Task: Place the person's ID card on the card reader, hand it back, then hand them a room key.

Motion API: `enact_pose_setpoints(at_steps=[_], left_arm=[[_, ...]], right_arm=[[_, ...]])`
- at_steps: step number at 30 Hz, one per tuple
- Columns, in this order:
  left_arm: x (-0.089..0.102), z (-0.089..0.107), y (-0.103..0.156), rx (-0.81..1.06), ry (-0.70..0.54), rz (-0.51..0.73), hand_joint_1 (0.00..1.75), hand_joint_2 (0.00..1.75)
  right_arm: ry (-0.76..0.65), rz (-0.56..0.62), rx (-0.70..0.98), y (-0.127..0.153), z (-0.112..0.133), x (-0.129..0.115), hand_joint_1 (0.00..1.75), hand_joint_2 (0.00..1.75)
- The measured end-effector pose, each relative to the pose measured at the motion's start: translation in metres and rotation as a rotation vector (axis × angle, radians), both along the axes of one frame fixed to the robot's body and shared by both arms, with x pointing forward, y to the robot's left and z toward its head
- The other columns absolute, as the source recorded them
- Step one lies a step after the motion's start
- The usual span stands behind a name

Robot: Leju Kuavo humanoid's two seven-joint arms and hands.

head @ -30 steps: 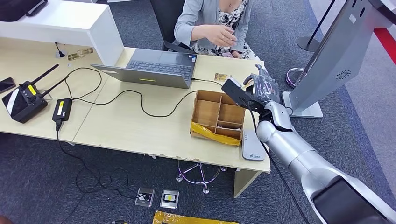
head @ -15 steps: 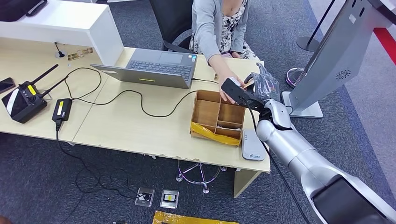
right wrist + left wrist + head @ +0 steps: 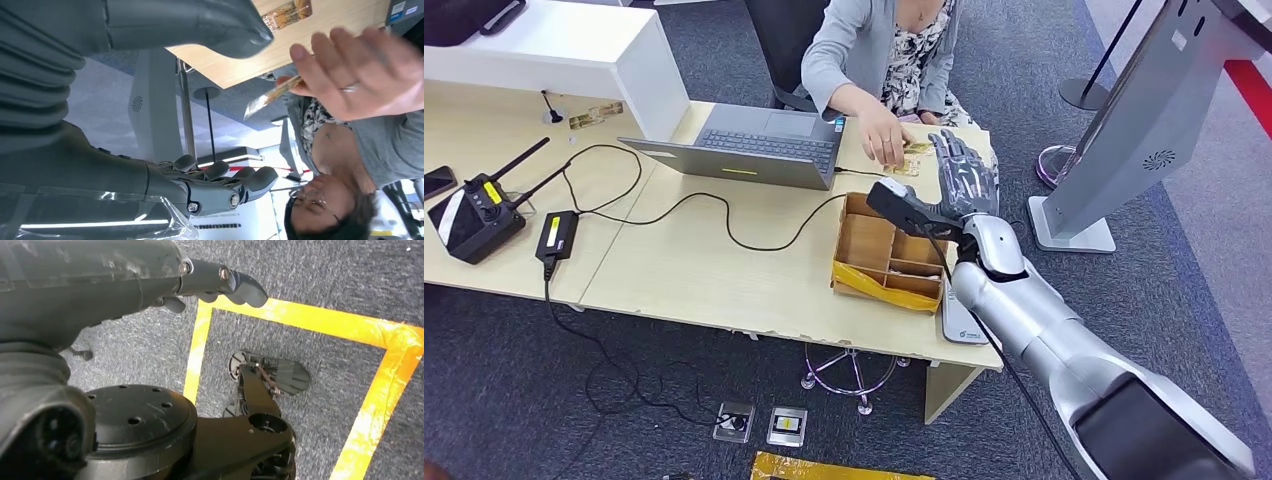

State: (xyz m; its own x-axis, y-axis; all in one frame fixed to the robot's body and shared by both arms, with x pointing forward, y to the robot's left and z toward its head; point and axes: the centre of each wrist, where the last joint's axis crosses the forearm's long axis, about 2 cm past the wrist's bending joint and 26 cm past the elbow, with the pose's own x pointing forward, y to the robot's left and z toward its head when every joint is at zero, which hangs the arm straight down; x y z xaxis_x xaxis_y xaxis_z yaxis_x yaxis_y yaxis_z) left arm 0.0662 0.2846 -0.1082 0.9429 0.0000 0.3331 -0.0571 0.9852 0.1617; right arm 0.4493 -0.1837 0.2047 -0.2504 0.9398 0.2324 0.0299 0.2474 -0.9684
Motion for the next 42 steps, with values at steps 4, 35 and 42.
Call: enact_pose_setpoints(at_steps=[4, 35, 42], left_arm=[[-0.001, 0.000, 0.000, -0.003, 0.003, 0.015, 0.00, 0.00], [-0.002, 0.000, 0.010, 0.009, -0.004, 0.046, 0.00, 0.00], [-0.001, 0.000, 0.010, 0.027, 0.006, 0.052, 0.00, 0.00]], right_arm=[[-0.004, 0.018, -0.017, 0.004, 0.002, -0.001, 0.00, 0.00], [-0.003, 0.180, 0.186, -0.012, -0.008, -0.150, 0.00, 1.75], [-0.028, 0.165, 0.182, 0.002, -0.018, -0.174, 0.00, 1.75]])
